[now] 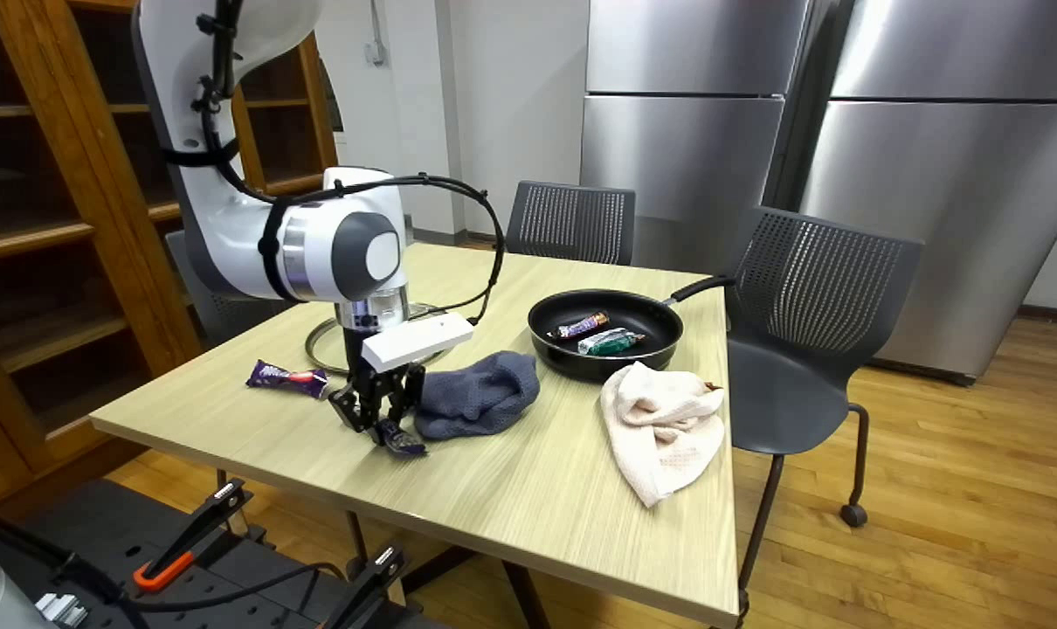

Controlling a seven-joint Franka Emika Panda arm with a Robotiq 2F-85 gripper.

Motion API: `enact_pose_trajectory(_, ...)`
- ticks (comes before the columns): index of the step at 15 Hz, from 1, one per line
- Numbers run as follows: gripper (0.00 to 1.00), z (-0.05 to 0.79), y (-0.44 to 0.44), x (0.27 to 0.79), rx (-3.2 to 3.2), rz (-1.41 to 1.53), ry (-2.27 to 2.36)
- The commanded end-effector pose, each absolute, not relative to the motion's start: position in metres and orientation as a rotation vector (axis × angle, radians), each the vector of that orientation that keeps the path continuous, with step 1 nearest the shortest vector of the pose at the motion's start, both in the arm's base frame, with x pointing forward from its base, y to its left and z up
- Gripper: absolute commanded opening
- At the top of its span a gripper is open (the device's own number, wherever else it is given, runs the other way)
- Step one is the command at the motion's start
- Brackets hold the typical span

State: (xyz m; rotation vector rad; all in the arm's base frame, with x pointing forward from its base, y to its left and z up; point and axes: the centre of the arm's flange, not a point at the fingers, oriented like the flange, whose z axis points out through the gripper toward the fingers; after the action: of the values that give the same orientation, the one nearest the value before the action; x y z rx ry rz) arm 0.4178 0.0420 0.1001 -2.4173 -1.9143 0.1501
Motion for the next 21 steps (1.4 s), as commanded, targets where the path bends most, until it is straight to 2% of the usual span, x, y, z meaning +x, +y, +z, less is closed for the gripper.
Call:
enact_pose_trajectory(1, 0.00, 0.112, 0.046, 0.422, -2.435, 0.098, -1.917)
enact_pose_trajectory(2, 0.04, 0.117, 0.046, 0.423, -2.440, 0.079, -1.919)
enact_pose_trajectory(9, 0.03, 0.162, 0.033, 0.462, -2.544, -0.095, -1.873)
enact_pose_trajectory(21, 0.03, 0.266, -0.049, 0.577, -2.858, -0.431, -1.371)
